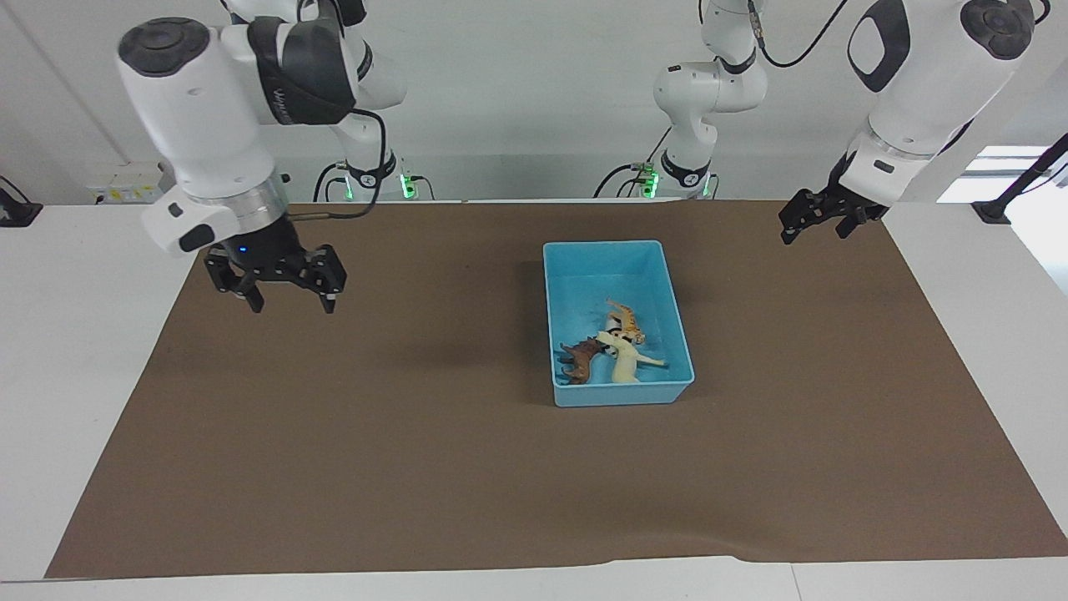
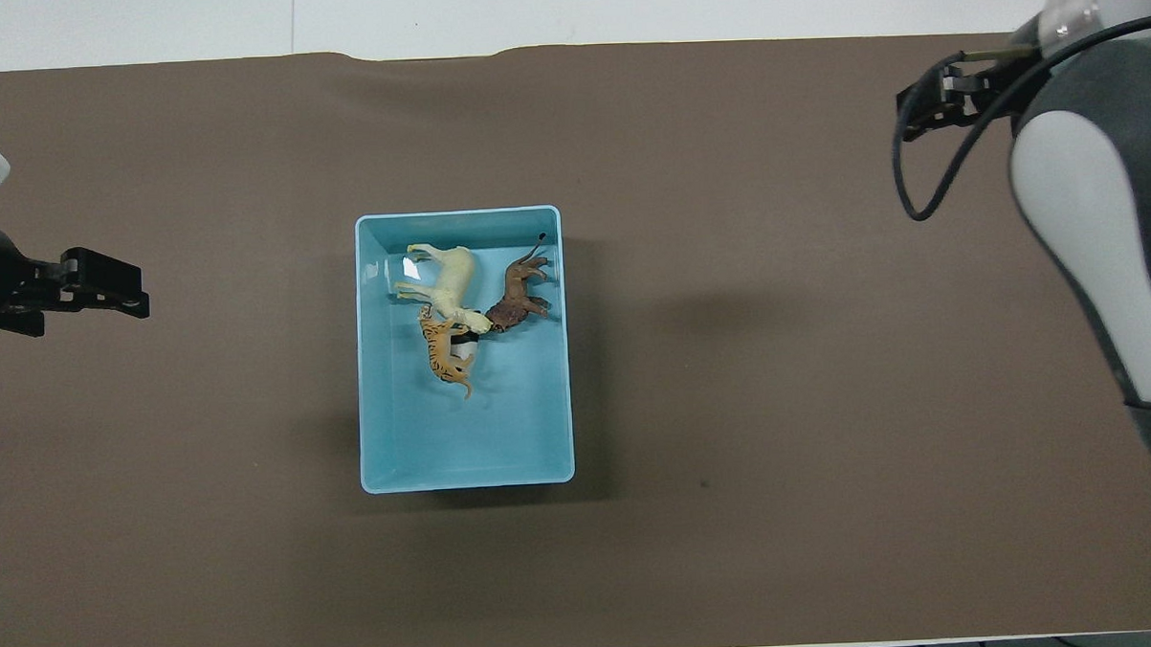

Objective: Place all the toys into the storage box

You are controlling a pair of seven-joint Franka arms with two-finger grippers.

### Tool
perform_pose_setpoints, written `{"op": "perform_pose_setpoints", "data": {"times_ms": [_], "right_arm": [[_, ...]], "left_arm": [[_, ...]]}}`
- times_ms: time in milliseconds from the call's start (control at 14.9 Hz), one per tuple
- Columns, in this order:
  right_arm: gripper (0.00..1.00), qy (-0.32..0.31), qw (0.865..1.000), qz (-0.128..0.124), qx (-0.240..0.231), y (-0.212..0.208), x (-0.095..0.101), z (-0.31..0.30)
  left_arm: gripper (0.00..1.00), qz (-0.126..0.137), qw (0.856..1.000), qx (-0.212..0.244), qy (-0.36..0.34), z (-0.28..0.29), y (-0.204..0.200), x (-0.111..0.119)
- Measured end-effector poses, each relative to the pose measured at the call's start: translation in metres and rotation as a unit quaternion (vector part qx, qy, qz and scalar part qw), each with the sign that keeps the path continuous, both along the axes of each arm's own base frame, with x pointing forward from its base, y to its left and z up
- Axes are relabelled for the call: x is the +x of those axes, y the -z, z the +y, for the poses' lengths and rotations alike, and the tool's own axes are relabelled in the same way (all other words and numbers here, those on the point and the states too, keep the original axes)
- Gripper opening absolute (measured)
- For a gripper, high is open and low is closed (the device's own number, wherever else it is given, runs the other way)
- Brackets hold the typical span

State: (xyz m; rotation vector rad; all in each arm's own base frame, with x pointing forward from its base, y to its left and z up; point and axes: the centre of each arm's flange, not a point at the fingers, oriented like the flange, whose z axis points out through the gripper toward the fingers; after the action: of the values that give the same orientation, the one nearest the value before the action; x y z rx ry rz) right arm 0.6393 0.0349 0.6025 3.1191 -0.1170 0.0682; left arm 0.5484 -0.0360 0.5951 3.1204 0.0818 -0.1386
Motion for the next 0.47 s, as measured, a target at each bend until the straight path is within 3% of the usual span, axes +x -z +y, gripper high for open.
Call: {"op": "perform_pose_setpoints", "data": {"times_ms": [201, 469], "right_arm": [[1.00, 0.017, 1.000, 0.022, 0.006, -0.014, -0.028, -0.061], [1.00, 0.041, 0.999, 0.030, 0.010, -0.030, -0.082, -0.090]], "left_arm": [[1.00, 0.001, 1.000, 0.000, 0.002, -0.001, -0.001, -0.001], [1.00, 0.001, 1.000, -0.001, 0.011, -0.002, 0.000, -0.001]]}}
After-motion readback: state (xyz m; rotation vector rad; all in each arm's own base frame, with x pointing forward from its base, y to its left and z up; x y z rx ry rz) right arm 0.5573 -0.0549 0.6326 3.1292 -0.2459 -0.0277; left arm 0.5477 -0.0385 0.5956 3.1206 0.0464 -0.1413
